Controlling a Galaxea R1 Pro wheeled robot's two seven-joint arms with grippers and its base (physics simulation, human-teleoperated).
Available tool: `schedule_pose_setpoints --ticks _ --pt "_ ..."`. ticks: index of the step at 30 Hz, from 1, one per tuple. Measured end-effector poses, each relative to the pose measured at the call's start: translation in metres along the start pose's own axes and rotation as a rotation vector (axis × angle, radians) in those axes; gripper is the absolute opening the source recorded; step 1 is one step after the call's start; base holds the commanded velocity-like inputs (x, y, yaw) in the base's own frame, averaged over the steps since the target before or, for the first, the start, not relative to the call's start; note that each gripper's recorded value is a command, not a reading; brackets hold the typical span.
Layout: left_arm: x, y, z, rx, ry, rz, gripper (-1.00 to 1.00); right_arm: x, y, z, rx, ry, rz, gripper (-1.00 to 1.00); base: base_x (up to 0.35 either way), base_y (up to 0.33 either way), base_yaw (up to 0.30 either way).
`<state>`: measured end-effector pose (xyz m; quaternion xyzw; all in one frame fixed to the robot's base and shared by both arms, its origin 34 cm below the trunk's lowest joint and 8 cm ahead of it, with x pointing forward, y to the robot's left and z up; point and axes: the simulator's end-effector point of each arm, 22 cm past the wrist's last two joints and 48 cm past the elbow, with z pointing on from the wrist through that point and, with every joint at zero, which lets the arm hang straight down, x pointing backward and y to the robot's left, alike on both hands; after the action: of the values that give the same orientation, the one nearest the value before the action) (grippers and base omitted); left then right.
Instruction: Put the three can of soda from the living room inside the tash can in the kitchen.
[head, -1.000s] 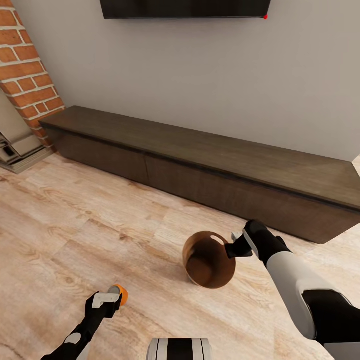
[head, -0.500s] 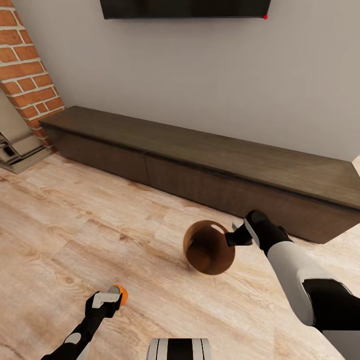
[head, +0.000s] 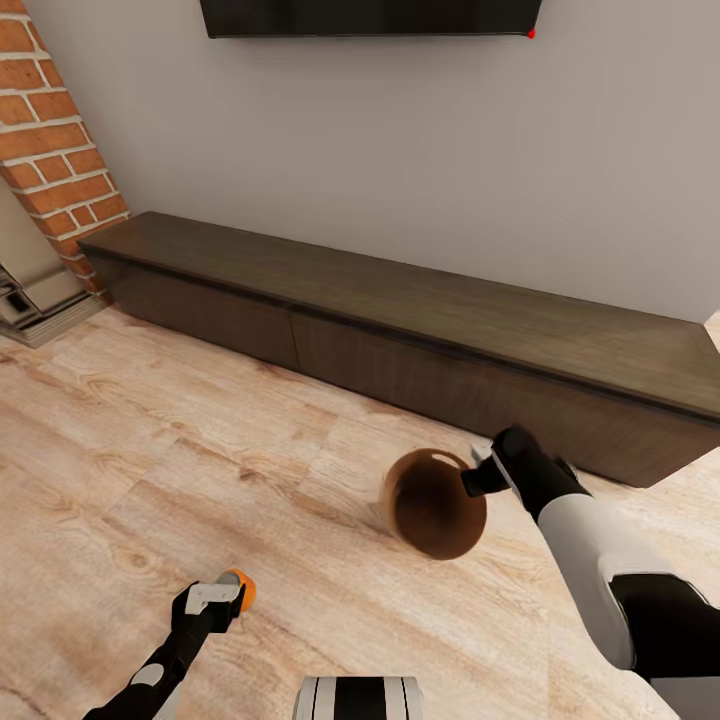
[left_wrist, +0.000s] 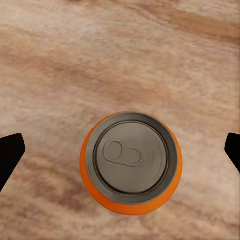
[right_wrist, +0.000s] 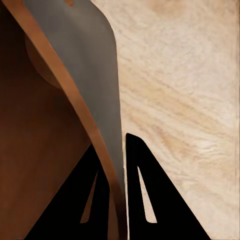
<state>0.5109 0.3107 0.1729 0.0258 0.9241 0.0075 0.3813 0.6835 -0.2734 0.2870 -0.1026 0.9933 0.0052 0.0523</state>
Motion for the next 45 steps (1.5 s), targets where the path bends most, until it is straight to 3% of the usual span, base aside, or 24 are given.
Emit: schedule_pose_setpoints --ticks 7,11,20,22,23,26,28,29,31,32,33,36,37,39,42,45 --pt "0.000 0.000 0.000 0.000 0.000 0.000 1.00 0.019 -0.012 0.007 0.067 0.030 -0.054 -1.00 0.000 0.000 0.000" --pt "0.000 0.000 0.000 0.000 -0.001 0.000 1.00 0.021 -0.011 0.007 0.069 0.021 -0.059 -1.00 0.000 0.000 0.000" --pt "0.004 -0.003 -0.001 0.004 0.009 -0.001 1.00 0.017 -0.023 0.001 0.117 0.066 -0.081 -1.00 0.000 0.000 0.000" --pt "0.005 -0.003 -0.001 0.005 0.010 -0.002 1.00 0.004 -0.029 -0.021 0.087 0.192 -0.032 -1.00 0.000 0.000 0.000" --pt "0.004 -0.003 -0.001 0.005 0.010 -0.002 1.00 -0.009 -0.030 -0.030 0.082 0.177 -0.026 -1.00 0.000 0.000 0.000" --pt "0.005 -0.004 -0.001 0.005 0.012 -0.002 1.00 -0.064 -0.022 -0.058 0.040 0.029 0.005 -1.00 0.000 0.000 0.000" --pt "0.005 -0.004 -0.001 0.005 0.012 -0.003 1.00 -0.111 -0.010 -0.090 -0.020 -0.116 0.028 -1.00 0.000 0.000 0.000" --pt "0.005 -0.004 -0.001 0.005 0.012 -0.003 1.00 -0.127 0.002 -0.101 -0.085 -0.171 0.065 -1.00 0.000 0.000 0.000" --pt "0.005 -0.004 -0.001 0.005 0.013 -0.003 1.00 -0.125 0.045 -0.101 -0.288 -0.162 0.126 -1.00 0.000 0.000 0.000" --pt "0.005 -0.004 -0.001 0.005 0.012 -0.003 1.00 -0.126 0.054 -0.103 -0.325 -0.165 0.129 -1.00 0.000 0.000 0.000" --pt "0.005 -0.004 -0.001 0.006 0.012 -0.002 1.00 -0.129 0.049 -0.106 -0.311 -0.175 0.127 -1.00 0.000 0.000 0.000" --pt "0.005 -0.004 -0.001 0.005 0.012 -0.003 1.00 -0.119 0.024 -0.096 -0.187 -0.143 0.051 -1.00 0.000 0.000 0.000" --pt "0.005 -0.004 -0.001 0.005 0.012 -0.003 1.00 -0.118 0.022 -0.096 -0.177 -0.140 0.043 -1.00 0.000 0.000 0.000" --pt "0.005 -0.004 -0.001 0.005 0.011 -0.003 1.00 -0.119 0.032 -0.097 -0.223 -0.147 0.059 -1.00 0.000 0.000 0.000" --pt "0.005 -0.004 -0.001 0.005 0.011 -0.002 1.00 -0.125 0.057 -0.106 -0.350 -0.162 0.110 -1.00 0.000 0.000 0.000" --pt "0.005 -0.004 -0.001 0.006 0.011 -0.002 1.00 -0.121 0.046 -0.100 -0.286 -0.150 0.075 -1.00 0.000 0.000 0.000"
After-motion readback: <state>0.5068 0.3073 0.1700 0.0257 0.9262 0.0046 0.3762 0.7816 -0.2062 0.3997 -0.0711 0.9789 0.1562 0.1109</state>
